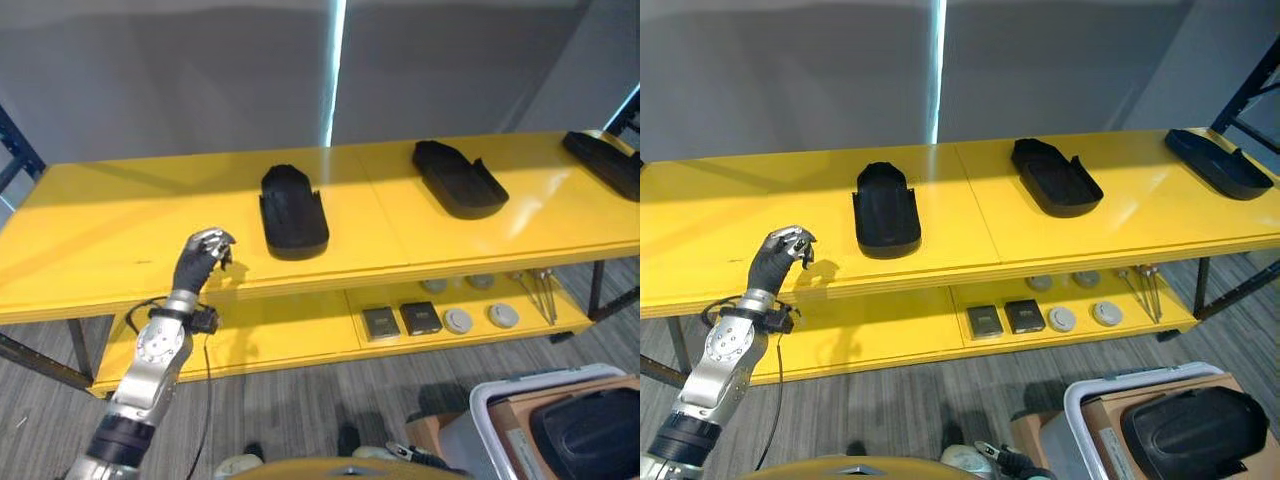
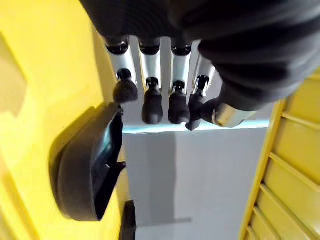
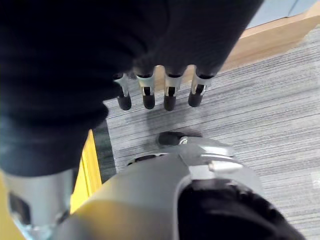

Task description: Move parts from the plastic box to the shelf.

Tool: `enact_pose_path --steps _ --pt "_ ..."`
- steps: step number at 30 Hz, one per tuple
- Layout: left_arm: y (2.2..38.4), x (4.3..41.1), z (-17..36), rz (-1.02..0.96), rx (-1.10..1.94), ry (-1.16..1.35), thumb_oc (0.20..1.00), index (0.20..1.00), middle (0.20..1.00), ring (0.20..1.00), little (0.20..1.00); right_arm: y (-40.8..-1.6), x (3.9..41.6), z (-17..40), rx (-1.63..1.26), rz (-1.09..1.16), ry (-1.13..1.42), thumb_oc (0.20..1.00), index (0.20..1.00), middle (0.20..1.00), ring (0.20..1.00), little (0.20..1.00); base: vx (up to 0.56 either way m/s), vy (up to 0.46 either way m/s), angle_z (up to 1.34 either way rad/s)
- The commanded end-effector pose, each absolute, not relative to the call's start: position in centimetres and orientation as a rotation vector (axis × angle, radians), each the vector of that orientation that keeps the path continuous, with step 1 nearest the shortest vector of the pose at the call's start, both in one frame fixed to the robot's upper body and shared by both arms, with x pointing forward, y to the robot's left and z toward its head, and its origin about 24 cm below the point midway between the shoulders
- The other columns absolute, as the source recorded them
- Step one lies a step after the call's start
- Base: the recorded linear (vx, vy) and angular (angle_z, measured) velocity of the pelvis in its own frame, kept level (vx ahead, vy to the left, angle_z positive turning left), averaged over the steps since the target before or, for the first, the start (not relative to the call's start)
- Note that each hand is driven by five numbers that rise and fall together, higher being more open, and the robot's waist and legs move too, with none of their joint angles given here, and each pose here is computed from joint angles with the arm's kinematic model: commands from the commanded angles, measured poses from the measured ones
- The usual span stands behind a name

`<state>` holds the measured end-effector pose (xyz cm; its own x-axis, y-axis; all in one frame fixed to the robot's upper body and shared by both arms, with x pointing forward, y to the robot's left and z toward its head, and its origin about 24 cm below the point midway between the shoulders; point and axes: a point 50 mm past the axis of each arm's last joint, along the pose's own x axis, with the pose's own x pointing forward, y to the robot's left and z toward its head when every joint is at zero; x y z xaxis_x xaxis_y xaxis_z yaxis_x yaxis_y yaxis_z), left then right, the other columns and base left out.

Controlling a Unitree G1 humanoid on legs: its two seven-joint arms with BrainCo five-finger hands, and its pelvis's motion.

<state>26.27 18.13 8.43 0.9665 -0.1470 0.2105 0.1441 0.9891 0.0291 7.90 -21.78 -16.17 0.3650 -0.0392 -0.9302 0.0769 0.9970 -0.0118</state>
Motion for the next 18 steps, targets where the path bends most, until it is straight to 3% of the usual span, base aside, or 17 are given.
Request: enact_pose_path --steps 1,18 --pt "16.1 28.7 13.8 -0.241 0.034 -0.444 0.2 0.2 0.2 0.2 0.2 -22.0 9.3 -15.9 0.011 -0.037 1.173 1.0 1.0 1.0 1.0 1.0 0.0 0.0 0.0" --pt "11.7 29.4 15.6 -0.414 -0.067 -0.431 0.2 0.2 0.2 0.2 0.2 -22.9 11.6 -15.1 -0.001 -0.05 1.131 1.0 1.0 1.0 1.0 1.0 -0.02 -0.008 -0.05"
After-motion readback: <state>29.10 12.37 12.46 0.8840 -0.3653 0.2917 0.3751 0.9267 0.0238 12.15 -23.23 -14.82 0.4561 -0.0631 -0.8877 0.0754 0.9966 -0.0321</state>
